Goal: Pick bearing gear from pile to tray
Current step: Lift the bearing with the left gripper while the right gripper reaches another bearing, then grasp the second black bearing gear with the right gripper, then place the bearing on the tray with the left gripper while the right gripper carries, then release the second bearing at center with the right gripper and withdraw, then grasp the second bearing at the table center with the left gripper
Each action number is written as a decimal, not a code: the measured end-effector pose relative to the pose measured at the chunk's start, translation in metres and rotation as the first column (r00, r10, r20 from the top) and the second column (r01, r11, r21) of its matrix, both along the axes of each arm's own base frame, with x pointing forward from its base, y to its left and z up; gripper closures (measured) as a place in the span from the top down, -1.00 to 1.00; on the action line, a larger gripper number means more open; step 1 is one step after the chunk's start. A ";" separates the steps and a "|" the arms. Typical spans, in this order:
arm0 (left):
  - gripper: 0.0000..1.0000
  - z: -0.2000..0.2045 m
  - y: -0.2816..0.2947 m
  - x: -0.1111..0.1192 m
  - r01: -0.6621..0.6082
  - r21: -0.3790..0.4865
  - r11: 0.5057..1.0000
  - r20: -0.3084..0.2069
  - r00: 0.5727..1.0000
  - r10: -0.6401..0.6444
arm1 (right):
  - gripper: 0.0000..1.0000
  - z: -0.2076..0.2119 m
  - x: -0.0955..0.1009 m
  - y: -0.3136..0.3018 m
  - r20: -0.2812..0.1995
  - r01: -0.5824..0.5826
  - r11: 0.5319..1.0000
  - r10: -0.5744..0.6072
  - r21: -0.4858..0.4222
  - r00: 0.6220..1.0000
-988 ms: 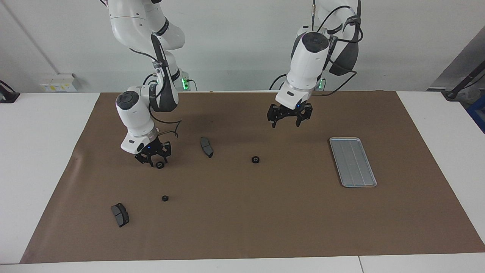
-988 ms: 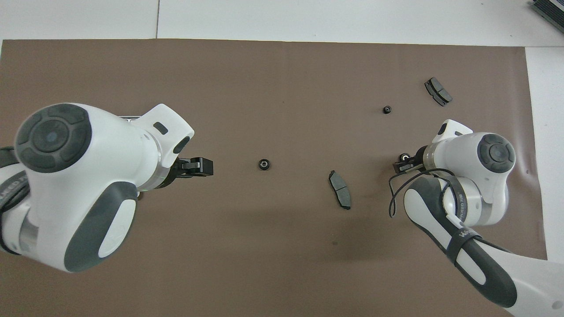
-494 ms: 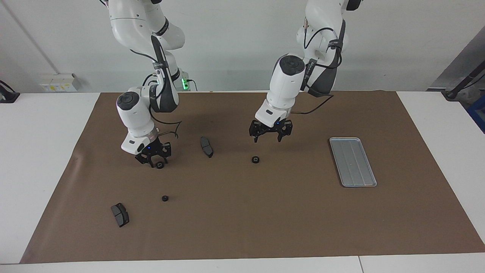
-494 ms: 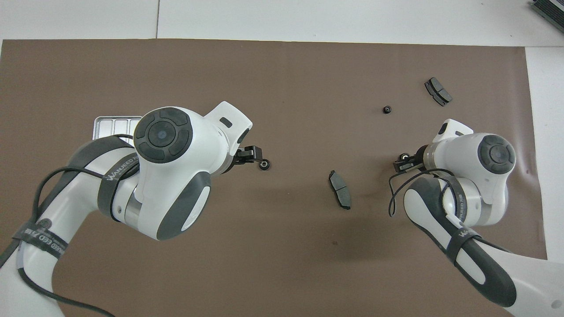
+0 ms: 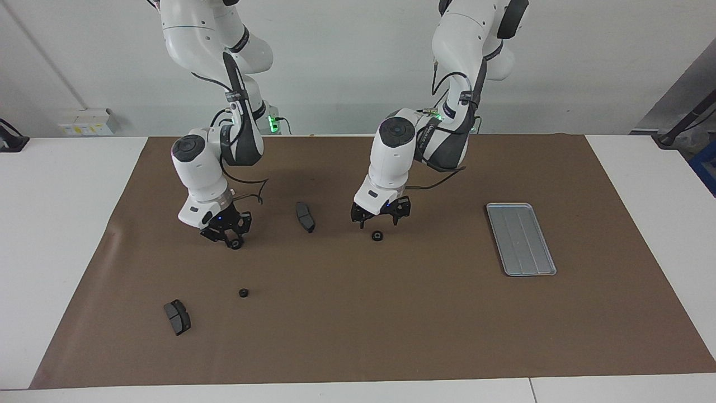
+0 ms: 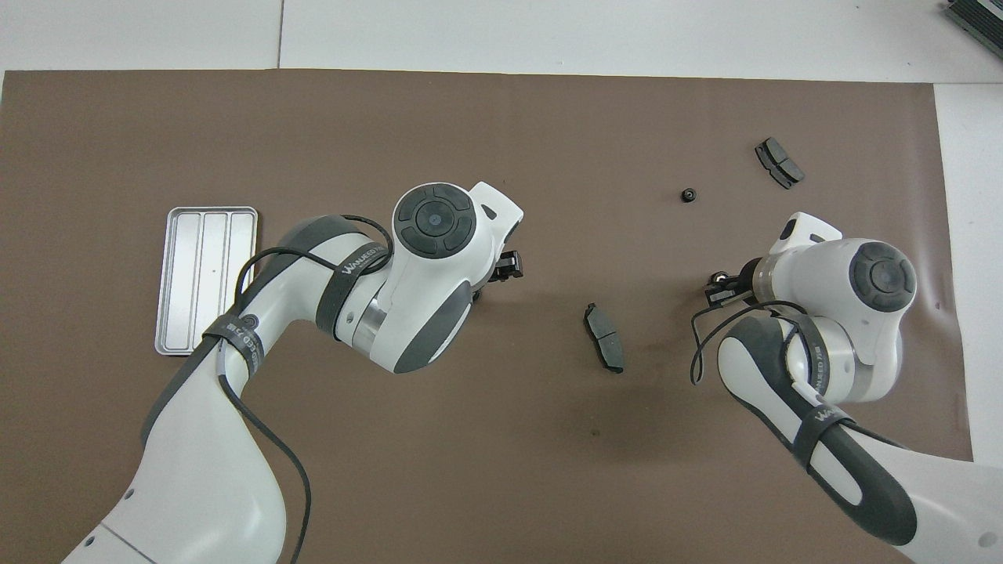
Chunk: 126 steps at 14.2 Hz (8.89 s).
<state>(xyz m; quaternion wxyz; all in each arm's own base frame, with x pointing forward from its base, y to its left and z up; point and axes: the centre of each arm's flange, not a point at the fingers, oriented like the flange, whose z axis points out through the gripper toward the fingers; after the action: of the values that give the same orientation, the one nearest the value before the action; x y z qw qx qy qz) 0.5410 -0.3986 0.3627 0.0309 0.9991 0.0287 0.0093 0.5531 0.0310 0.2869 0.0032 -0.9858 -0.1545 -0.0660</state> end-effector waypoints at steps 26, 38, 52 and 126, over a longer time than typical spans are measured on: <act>0.51 -0.066 0.005 -0.018 0.013 -0.002 1.000 0.017 1.000 -0.013 | -0.31 0.099 0.028 0.049 -0.036 0.275 0.960 -0.273 0.050 0.961; -0.29 -0.066 0.004 -0.017 0.015 -0.004 1.000 0.022 1.000 -0.015 | -0.31 0.119 0.029 0.082 -0.020 0.339 0.938 -0.338 0.078 0.941; -0.29 0.019 0.233 0.074 -0.001 0.024 1.000 -0.023 1.000 0.001 | -0.31 0.092 -0.009 0.257 -0.020 0.506 0.835 -0.514 0.217 0.858; 0.15 -0.066 0.002 -0.026 0.302 0.032 0.953 0.113 0.946 -0.304 | -0.22 0.004 0.144 0.059 -0.015 0.227 0.972 -0.229 -0.056 0.973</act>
<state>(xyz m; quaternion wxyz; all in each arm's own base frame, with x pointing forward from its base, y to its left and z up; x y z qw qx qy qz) 0.5150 -0.3967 0.2967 0.0265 0.9896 -0.1270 0.0628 0.6967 0.0902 0.2910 -0.0291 -0.9974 -0.0419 -0.0510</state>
